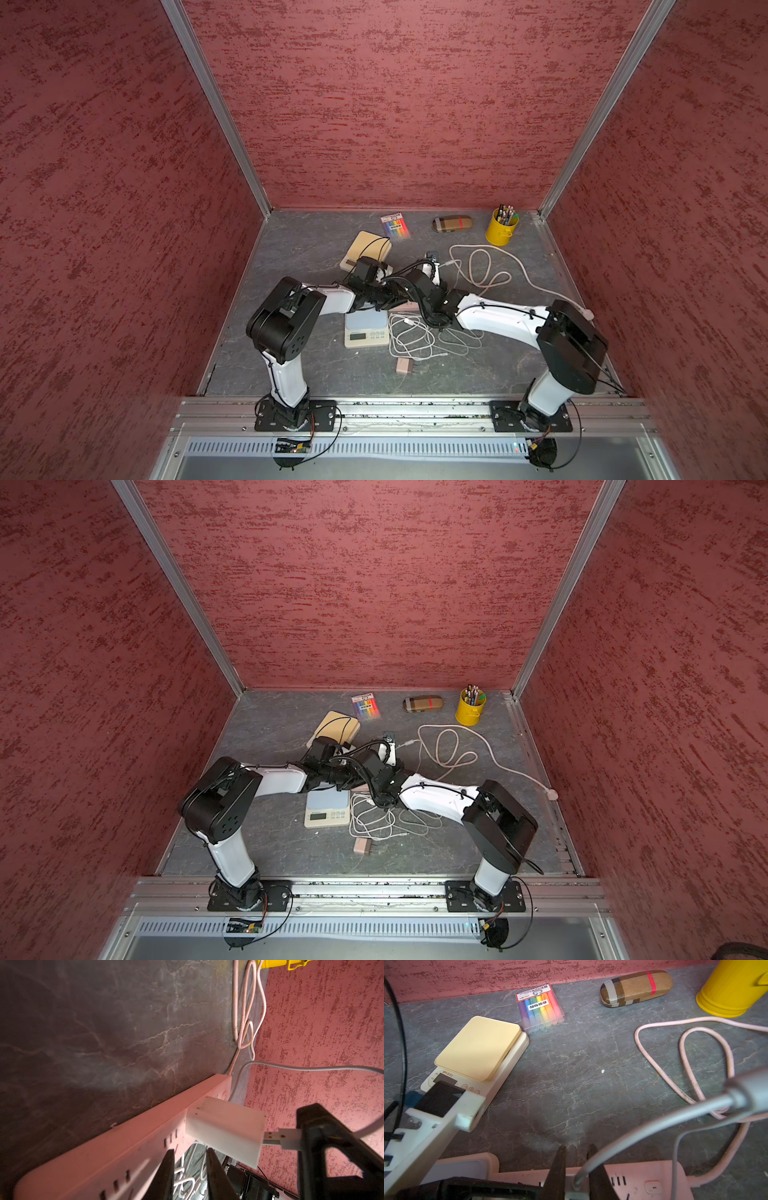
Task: Charge the electronic scale
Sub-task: Insert the charging cable into the plug.
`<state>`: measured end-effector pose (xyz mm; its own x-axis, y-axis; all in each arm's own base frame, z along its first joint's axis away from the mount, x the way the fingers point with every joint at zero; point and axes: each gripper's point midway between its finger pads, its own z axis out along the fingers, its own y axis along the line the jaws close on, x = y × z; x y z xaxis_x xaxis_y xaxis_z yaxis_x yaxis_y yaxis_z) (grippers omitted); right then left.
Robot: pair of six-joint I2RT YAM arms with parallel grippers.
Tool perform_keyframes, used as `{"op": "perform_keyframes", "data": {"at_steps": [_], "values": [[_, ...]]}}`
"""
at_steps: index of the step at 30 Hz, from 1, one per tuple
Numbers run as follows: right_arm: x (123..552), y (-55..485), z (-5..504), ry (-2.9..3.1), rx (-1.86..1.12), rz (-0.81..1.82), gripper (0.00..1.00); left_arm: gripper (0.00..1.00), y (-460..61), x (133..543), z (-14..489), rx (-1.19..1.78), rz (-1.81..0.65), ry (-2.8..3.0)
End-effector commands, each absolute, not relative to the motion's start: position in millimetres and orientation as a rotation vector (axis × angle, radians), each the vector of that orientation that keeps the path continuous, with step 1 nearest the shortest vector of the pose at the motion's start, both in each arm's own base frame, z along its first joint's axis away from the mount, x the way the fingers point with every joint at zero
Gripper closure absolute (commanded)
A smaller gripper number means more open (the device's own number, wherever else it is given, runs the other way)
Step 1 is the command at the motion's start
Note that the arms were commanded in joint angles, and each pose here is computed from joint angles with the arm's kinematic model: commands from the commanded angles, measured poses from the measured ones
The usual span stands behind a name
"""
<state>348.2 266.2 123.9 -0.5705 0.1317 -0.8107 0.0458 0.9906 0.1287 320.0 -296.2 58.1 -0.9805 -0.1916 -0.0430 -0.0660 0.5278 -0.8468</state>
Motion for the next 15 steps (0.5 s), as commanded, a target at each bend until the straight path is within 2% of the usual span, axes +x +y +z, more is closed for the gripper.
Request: {"op": "perform_keyframes", "data": {"at_steps": [1,15], "values": [[340.9,275.0,114.9,2.173,0.066,0.132,1.00,0.72,-294.0,323.2,54.4,-0.257,-1.447,2.635],[322.7,277.7,98.3,2.154,-0.029,0.259,1.00,0.76,-293.8,325.9,53.2,-0.296,-1.494,2.627]]}}
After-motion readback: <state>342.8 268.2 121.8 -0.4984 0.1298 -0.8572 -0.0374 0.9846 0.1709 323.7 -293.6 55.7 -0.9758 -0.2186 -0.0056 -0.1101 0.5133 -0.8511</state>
